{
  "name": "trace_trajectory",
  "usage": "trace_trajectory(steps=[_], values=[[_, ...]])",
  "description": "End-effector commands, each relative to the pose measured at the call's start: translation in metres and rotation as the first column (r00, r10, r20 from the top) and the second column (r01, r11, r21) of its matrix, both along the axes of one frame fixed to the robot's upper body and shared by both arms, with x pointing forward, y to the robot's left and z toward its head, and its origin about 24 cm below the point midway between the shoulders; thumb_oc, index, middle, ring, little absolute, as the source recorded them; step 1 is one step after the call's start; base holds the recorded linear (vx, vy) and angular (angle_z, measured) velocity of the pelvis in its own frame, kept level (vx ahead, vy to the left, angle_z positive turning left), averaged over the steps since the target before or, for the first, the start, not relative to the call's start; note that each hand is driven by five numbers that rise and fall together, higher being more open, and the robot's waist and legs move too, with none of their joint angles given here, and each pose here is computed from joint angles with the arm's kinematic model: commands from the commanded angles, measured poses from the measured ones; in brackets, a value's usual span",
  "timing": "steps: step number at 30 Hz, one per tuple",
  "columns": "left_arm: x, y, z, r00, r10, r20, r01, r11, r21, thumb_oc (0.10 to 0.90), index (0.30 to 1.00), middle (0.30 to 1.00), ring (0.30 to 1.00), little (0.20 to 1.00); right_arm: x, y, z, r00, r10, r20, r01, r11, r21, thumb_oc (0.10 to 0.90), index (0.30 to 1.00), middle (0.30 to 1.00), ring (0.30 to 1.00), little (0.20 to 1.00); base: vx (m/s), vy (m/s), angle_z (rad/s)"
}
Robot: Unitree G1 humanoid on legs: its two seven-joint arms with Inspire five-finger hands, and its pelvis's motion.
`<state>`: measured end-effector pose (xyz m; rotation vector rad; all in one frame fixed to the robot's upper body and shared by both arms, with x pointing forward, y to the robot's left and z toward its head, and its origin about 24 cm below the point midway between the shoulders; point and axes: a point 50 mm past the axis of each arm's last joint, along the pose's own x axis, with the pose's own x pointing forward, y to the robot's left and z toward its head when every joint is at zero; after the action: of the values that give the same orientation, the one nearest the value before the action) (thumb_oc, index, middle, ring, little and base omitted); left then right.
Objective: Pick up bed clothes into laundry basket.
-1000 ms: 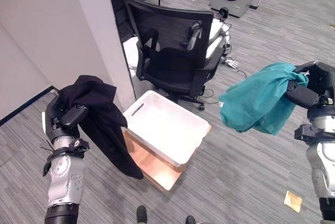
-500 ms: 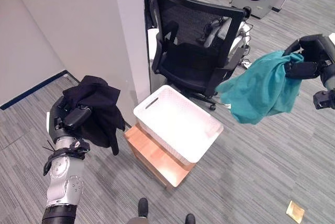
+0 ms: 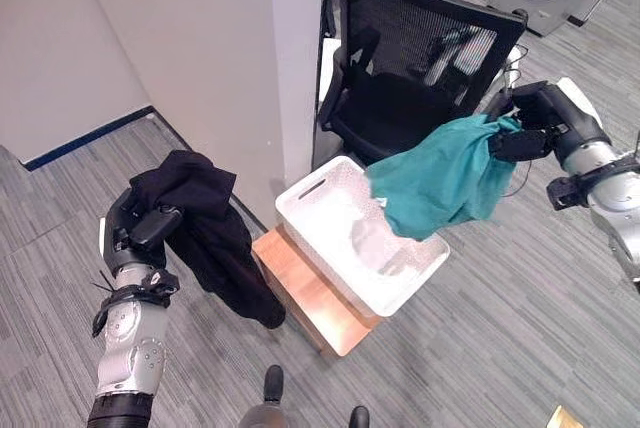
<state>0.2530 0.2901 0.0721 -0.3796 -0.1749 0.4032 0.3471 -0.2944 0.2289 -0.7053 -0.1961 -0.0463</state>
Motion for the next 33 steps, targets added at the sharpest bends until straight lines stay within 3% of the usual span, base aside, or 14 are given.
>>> trace_trajectory(steps=[1,5,6,12,19,33], values=[[0.005,0.002,0.062,0.955,-0.010,0.297,-0.022,0.994,0.106,0.400,0.300,0.300,0.300,0.300,0.001,0.008,0.084,0.959,-0.015,0.283,0.029,0.998,-0.047,0.400,0.300,0.300,0.300,0.300,0.01,-0.006,0.06],[0.003,0.002,0.059,0.959,-0.011,0.284,-0.019,0.995,0.102,0.400,0.300,0.300,0.300,0.300,0.008,0.016,0.088,0.958,-0.010,0.287,0.021,0.999,-0.035,0.400,0.300,0.300,0.300,0.300,0.02,-0.004,0.09],[0.003,0.001,0.056,0.960,-0.005,0.280,-0.020,0.996,0.086,0.400,0.300,0.300,0.300,0.300,0.014,0.022,0.090,0.955,-0.008,0.295,-0.013,0.998,0.069,0.400,0.300,0.300,0.300,0.300,0.01,-0.011,0.14],[0.006,-0.002,0.057,0.959,-0.008,0.285,-0.009,0.998,0.057,0.400,0.300,0.300,0.300,0.300,0.025,0.048,0.100,0.946,0.052,0.320,-0.126,0.969,0.214,0.400,0.300,0.300,0.300,0.300,0.00,-0.007,0.03],[0.009,-0.006,0.054,0.964,-0.026,0.266,0.012,0.998,0.056,0.400,0.300,0.300,0.300,0.300,0.029,0.066,0.116,0.940,0.090,0.328,-0.153,0.973,0.172,0.400,0.300,0.300,0.300,0.300,0.02,-0.007,0.08],[0.011,-0.003,0.046,0.971,-0.025,0.238,0.017,0.999,0.034,0.400,0.300,0.300,0.300,0.300,0.024,0.073,0.154,0.915,0.088,0.395,-0.136,0.986,0.095,0.400,0.300,0.300,0.300,0.300,0.00,0.000,0.01]])
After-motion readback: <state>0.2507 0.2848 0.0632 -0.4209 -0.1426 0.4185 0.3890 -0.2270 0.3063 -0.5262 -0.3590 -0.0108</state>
